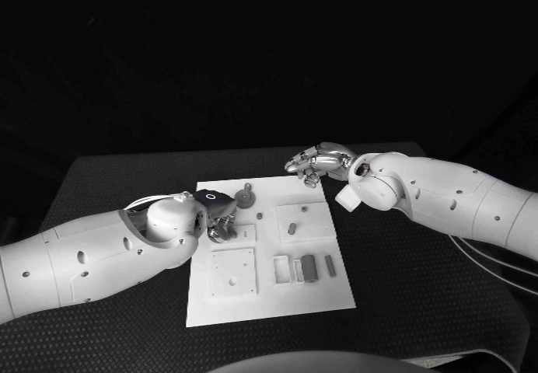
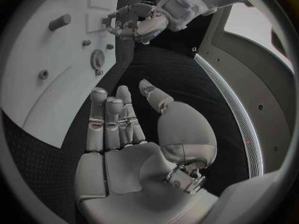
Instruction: Assemble the parts on the task board
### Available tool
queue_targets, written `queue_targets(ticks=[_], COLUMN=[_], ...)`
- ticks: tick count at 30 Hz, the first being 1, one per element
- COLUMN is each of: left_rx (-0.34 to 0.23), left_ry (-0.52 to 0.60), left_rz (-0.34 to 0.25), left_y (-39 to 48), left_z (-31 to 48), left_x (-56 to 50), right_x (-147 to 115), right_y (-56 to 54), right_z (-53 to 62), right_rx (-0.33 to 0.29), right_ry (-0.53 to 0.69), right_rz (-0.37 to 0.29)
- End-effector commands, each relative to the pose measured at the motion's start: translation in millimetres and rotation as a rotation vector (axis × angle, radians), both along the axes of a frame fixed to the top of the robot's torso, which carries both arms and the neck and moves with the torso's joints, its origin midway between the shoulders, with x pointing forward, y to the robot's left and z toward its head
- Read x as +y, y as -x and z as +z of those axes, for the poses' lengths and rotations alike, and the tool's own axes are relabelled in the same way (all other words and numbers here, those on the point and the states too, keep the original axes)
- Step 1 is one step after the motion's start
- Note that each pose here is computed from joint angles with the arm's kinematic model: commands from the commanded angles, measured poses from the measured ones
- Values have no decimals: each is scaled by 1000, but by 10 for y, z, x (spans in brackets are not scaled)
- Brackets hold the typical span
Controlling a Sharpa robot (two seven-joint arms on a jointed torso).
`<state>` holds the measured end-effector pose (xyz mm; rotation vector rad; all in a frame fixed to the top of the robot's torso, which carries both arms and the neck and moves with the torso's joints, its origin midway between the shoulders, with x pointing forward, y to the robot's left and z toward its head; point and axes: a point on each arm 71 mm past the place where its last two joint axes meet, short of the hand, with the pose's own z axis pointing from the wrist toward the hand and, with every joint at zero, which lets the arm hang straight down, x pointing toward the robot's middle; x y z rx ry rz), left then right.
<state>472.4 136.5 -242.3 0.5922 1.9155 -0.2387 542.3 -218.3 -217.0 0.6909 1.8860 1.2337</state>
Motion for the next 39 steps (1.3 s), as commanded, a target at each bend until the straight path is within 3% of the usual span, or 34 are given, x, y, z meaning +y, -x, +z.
queue_targets(ticks=[1, 22, 39], left_rx=[0, 10, -29], left_ry=[-15, -31, 52], left_rz=[-2, -1, -8], left_y=[-5, -32, -33], left_z=[3, -39, 9], left_x=[-10, -25, -54], right_x=[14, 17, 17], right_y=[6, 7, 6], right_z=[2, 1, 1], right_rx=[-3, -2, -2], right_ry=[-5, -6, -6], right_rz=[12, 12, 13])
